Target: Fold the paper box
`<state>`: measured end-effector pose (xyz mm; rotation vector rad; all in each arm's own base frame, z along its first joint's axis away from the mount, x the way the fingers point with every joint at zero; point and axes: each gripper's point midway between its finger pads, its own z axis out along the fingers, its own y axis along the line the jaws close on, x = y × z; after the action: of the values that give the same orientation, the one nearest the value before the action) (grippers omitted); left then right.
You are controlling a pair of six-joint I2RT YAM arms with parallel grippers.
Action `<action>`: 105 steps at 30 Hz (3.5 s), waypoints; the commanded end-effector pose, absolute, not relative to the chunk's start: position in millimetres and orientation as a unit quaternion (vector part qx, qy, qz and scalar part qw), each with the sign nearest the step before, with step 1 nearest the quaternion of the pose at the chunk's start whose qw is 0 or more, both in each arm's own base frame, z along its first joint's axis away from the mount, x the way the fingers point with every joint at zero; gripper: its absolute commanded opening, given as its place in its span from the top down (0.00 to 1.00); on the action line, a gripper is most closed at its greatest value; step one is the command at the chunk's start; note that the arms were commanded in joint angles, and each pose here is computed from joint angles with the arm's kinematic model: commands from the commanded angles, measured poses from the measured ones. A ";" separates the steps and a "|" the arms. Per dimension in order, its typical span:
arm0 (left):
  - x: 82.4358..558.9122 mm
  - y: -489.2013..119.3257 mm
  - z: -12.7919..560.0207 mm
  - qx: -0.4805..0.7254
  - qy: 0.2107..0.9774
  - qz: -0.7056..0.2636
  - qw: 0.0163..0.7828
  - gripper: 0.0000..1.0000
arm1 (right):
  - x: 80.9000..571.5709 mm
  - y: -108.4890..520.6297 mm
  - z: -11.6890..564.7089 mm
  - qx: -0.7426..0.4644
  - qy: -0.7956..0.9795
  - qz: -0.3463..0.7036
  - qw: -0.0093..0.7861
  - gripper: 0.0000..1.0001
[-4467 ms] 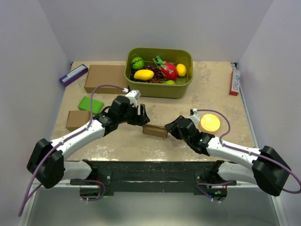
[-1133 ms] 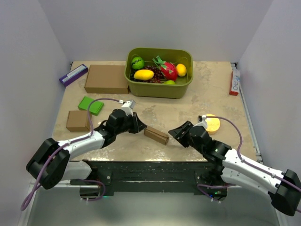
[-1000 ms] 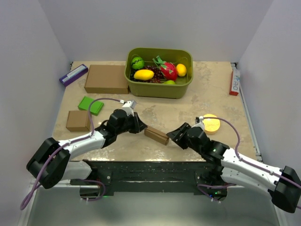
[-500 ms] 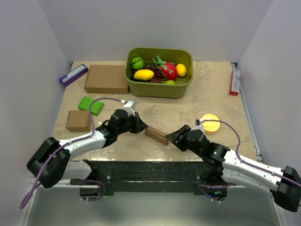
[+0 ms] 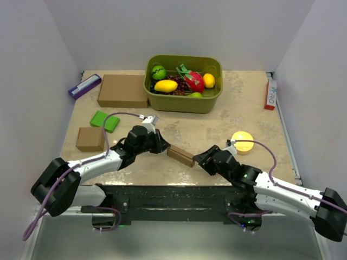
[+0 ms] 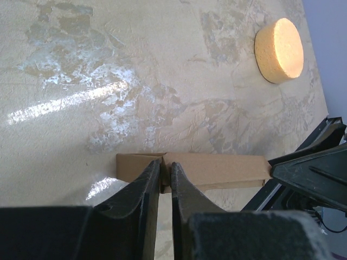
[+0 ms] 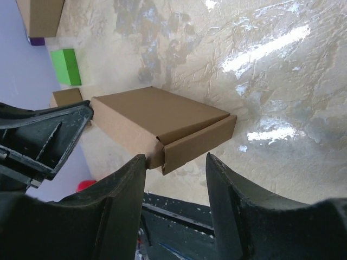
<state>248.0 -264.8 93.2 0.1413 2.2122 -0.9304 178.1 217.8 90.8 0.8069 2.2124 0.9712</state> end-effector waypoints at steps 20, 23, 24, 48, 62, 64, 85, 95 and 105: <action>217.1 -235.3 36.5 0.065 0.910 -0.285 0.293 0.90 | 172.0 217.6 54.9 0.317 0.839 0.351 0.269 0.74; 215.1 -232.3 31.5 0.063 0.912 -0.281 0.292 0.90 | 165.0 215.0 45.2 0.315 0.847 0.340 0.260 0.82; 215.6 -232.5 31.0 0.061 0.912 -0.281 0.292 0.90 | 163.5 213.8 42.1 0.314 0.850 0.335 0.260 0.89; 218.8 -267.3 39.2 0.100 0.859 -0.386 0.321 1.00 | 214.7 212.5 81.2 0.260 0.844 0.248 0.398 1.00; 227.0 -242.8 34.0 0.110 0.862 -0.340 0.360 0.98 | 223.5 225.8 100.0 0.206 0.849 0.244 0.420 1.00; 223.3 -237.3 38.2 0.104 0.859 -0.339 0.369 0.97 | 221.7 232.2 101.2 0.187 0.855 0.249 0.415 1.00; 198.1 -207.7 78.2 0.082 0.851 -0.322 0.406 0.15 | 196.0 251.3 171.4 0.071 0.842 0.325 0.424 0.16; 289.5 -162.8 142.9 0.006 0.834 -0.285 0.473 0.04 | 283.6 180.2 163.7 0.079 0.848 0.242 0.466 0.01; 310.7 -108.3 240.6 0.026 0.785 -0.203 0.584 0.00 | 314.8 54.5 205.0 0.126 0.806 0.123 0.565 0.01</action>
<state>317.7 -118.1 200.5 -0.0395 1.9250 -0.5546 313.4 70.9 156.5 0.4257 2.0257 0.3673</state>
